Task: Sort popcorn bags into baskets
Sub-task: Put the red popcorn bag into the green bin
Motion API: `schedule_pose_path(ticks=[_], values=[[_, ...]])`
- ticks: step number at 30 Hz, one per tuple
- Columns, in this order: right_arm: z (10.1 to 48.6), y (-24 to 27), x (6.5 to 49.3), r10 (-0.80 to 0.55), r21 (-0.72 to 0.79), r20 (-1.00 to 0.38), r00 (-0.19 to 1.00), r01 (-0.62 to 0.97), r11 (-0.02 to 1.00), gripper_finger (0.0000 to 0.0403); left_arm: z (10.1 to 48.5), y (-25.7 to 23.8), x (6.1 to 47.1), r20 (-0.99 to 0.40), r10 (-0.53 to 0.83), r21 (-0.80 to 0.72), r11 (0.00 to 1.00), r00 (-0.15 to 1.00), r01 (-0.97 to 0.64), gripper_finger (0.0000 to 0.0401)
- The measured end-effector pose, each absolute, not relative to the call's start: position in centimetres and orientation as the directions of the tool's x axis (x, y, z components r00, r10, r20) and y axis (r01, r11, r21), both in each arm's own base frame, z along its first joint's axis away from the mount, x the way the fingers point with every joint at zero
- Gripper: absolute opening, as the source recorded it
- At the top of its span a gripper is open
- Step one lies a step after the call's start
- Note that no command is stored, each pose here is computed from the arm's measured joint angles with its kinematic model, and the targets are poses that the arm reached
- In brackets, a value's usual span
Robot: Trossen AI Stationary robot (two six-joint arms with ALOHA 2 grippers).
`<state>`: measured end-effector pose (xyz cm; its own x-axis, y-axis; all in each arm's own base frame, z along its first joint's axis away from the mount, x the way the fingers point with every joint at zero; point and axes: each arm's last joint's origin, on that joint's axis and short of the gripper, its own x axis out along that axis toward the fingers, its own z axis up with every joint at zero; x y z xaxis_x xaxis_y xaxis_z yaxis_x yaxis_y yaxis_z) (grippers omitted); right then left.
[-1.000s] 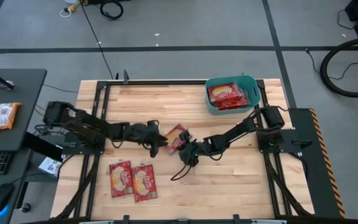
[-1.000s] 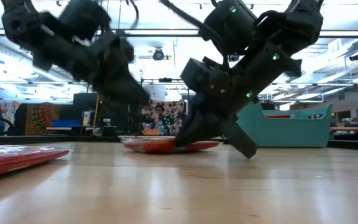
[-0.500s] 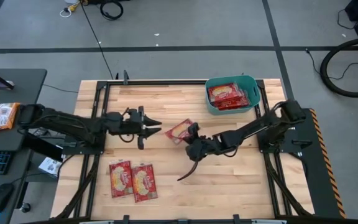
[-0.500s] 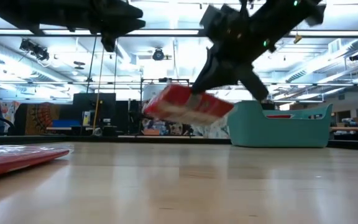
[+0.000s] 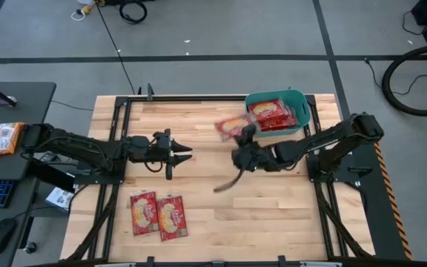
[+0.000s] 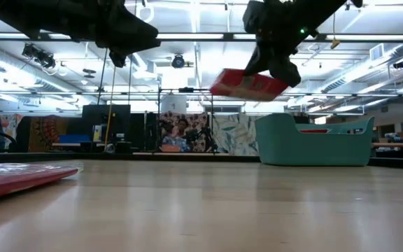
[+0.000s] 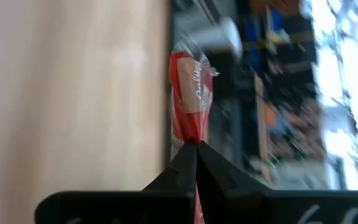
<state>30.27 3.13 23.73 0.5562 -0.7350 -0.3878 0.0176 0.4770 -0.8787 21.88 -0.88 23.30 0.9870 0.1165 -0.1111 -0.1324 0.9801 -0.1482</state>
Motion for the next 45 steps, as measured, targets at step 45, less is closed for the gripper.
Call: schedule_pose_path(ticks=[45], values=[[25.4,-7.1,23.4,-0.800,-0.733,-0.440,0.407,0.351,0.582,0.0075,21.7,-1.4,21.6,-0.274,0.055,-0.200,0.973,0.960,-0.113,0.0126]])
